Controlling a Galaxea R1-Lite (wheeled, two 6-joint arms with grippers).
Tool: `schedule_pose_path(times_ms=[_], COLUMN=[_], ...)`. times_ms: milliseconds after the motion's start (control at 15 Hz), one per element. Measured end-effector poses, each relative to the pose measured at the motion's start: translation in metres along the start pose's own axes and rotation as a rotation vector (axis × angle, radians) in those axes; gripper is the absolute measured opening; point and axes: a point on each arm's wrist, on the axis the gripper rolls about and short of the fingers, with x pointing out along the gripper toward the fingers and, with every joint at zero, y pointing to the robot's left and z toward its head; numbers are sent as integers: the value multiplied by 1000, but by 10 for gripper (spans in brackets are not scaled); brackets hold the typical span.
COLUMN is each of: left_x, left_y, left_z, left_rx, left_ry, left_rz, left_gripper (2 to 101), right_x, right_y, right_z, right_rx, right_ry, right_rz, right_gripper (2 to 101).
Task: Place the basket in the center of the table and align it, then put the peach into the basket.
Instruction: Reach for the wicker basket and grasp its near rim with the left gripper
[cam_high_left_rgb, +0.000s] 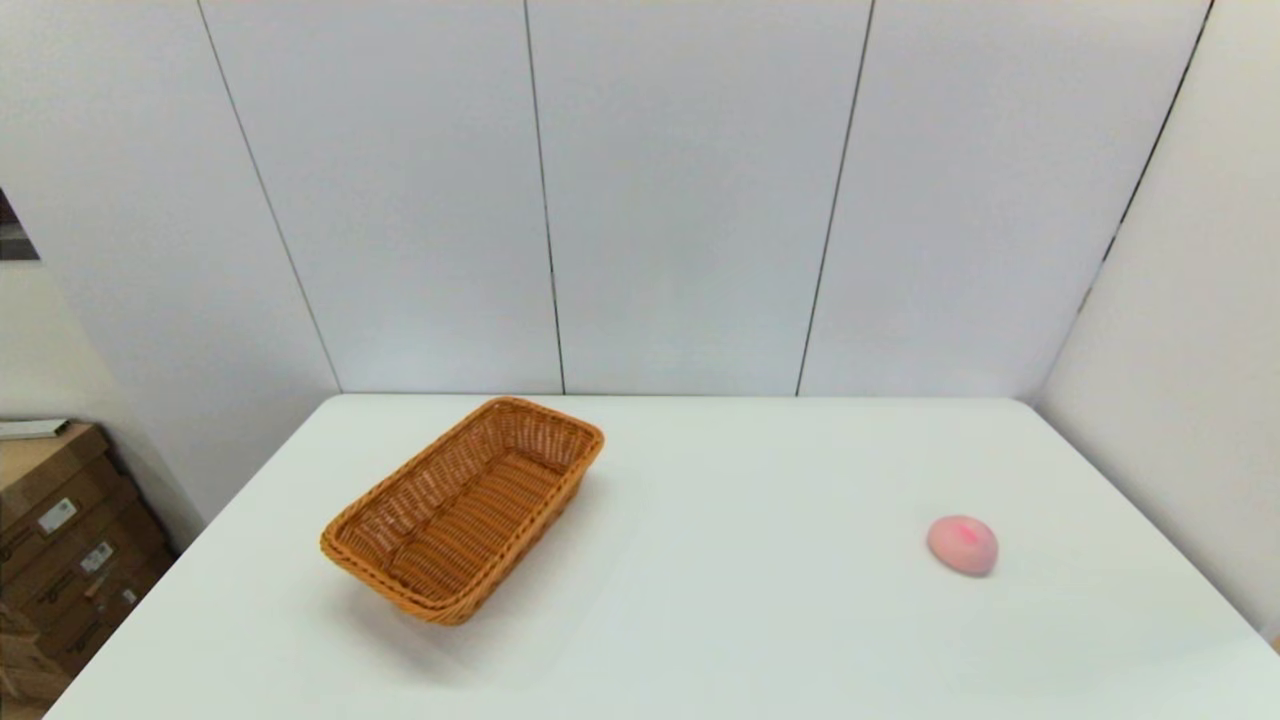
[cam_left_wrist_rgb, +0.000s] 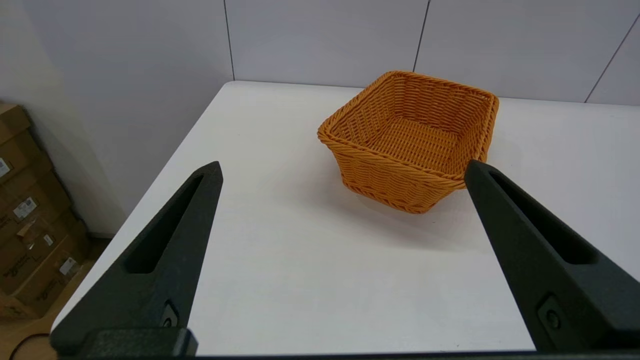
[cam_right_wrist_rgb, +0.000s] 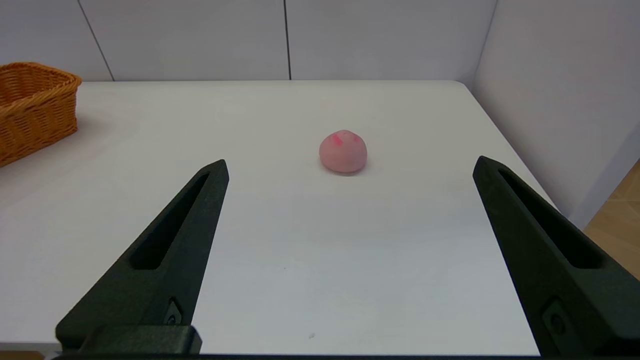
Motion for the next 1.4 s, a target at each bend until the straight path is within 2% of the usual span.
schedule_pose_path(times_ms=[600, 867, 1133, 1400], left_x=[0, -9, 10, 75], left_y=[0, -2, -6, -11], left_z=[1, 33, 83, 119], left_rx=[0, -35, -196, -393], left_ry=[-3, -25, 136, 418], left_rz=[3, 16, 45, 146], left_gripper=[979, 979, 979, 979], right_x=[0, 0, 0, 0], right_y=[0, 0, 0, 0], right_z=[0, 0, 0, 0], right_rx=[0, -1, -3, -3], right_ry=[-1, -1, -3, -3], right_rz=[0, 0, 0, 0], right_gripper=[971, 971, 971, 971])
